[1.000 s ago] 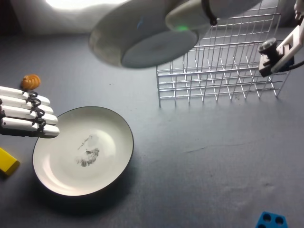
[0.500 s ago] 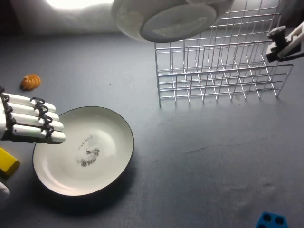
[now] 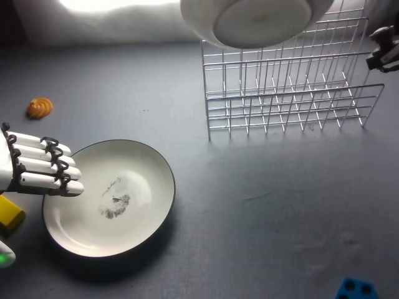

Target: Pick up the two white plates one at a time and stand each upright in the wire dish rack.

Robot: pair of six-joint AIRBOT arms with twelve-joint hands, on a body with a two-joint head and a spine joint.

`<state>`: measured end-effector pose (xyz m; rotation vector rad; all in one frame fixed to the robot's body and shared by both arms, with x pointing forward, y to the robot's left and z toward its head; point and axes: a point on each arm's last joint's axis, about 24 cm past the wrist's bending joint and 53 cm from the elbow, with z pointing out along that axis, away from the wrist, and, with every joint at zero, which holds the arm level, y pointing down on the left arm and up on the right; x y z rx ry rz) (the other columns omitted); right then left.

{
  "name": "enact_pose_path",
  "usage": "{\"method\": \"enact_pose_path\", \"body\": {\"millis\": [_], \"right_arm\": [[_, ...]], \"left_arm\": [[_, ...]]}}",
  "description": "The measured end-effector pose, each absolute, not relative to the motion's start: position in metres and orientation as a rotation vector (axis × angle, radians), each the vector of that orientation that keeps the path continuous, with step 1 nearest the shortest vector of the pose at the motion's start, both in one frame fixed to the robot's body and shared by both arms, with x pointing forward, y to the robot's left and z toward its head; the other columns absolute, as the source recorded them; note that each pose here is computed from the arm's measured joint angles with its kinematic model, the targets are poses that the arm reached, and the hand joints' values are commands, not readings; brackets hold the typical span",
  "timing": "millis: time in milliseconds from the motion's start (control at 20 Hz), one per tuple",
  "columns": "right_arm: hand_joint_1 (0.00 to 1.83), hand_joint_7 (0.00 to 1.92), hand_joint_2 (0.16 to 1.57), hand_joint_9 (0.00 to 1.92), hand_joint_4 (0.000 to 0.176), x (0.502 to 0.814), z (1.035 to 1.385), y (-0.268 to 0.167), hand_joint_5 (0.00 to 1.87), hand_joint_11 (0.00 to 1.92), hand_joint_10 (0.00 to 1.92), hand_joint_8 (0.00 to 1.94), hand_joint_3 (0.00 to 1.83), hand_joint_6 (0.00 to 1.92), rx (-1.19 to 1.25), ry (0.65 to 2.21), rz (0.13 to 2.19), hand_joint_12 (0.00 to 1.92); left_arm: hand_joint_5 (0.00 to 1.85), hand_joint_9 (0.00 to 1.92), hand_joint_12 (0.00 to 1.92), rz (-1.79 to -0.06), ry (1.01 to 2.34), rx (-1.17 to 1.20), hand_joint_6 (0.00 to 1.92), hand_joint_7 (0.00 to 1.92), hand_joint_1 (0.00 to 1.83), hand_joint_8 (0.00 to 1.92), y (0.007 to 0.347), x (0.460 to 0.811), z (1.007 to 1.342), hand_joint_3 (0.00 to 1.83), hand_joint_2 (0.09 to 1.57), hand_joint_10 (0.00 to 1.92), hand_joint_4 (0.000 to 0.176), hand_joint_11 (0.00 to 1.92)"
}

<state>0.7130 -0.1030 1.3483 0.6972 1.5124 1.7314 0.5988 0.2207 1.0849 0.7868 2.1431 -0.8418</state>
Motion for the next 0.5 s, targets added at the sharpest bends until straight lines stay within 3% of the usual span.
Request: {"method": "enact_pose_path", "body": {"millis": [250, 350, 500], "right_arm": [[1.24, 1.17, 1.06, 1.33, 0.013, 0.7165, 1.3473, -0.1102, 1.05, 0.90, 0.01, 0.71, 0.00, 0.86, 0.716, 1.507, 1.722, 1.05], [1.24, 1.12, 1.08, 1.30, 0.019, 0.7172, 1.3447, -0.1108, 1.03, 0.85, 0.00, 0.79, 0.00, 0.90, 0.724, 1.512, 1.721, 1.10], [1.23, 1.11, 1.09, 1.29, 0.012, 0.7194, 1.3402, -0.1128, 0.99, 0.84, 0.00, 0.83, 0.00, 0.95, 0.739, 1.526, 1.705, 1.10]], "left_arm": [[0.02, 0.00, 0.00, -0.845, 2.144, 0.780, 0.01, 0.00, 0.00, 0.00, 0.2189, 0.5998, 1.0840, 0.00, 1.08, 0.00, 0.000, 0.00], [0.00, 0.00, 0.00, -0.847, 2.147, 0.772, 0.00, 0.00, 0.00, 0.00, 0.2189, 0.6003, 1.0840, 0.00, 1.07, 0.00, 0.000, 0.00], [0.00, 0.00, 0.00, -0.844, 2.147, 0.768, 0.00, 0.00, 0.00, 0.00, 0.2193, 0.6010, 1.0841, 0.00, 1.08, 0.00, 0.000, 0.00]]}}
